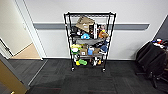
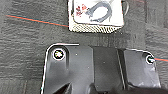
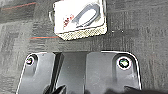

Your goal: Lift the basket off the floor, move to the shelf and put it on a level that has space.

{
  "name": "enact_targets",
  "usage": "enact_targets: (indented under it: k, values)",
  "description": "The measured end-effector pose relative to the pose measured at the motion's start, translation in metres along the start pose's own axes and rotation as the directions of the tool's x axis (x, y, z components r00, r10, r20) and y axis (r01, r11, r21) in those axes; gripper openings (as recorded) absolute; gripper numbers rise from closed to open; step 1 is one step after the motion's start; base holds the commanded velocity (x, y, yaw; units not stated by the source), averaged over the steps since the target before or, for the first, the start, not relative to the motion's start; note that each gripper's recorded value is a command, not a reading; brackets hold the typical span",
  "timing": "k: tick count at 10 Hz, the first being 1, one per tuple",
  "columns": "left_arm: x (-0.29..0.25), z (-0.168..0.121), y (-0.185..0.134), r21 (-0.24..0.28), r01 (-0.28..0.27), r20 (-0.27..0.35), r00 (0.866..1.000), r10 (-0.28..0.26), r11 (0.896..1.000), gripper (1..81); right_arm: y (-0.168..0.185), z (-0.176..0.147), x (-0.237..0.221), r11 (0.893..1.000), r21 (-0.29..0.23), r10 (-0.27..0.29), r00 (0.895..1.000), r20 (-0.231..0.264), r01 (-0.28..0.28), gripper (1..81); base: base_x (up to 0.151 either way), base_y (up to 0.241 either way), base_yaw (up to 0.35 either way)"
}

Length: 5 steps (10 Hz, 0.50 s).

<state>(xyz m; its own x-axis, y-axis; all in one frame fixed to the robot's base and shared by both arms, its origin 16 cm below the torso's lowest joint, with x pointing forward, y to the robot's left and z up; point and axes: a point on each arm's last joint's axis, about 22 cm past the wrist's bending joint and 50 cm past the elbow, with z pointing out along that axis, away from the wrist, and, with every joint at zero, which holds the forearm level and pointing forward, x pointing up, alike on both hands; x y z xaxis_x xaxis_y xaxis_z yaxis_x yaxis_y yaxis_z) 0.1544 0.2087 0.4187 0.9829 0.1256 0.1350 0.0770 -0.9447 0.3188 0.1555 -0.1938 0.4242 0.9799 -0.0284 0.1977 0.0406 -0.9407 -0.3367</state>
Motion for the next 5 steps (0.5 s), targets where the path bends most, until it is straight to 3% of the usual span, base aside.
enact_targets:
  k: [5]
  values:
    - [0.051,0.001,0.004,-0.005,-0.003,-0.061,0.998,0.002,1.000,81.1,-0.001,0.003,0.051,1.000,0.001,-0.022,0.998,-0.061,0.022,81.1,0.000,0.000,0.000]
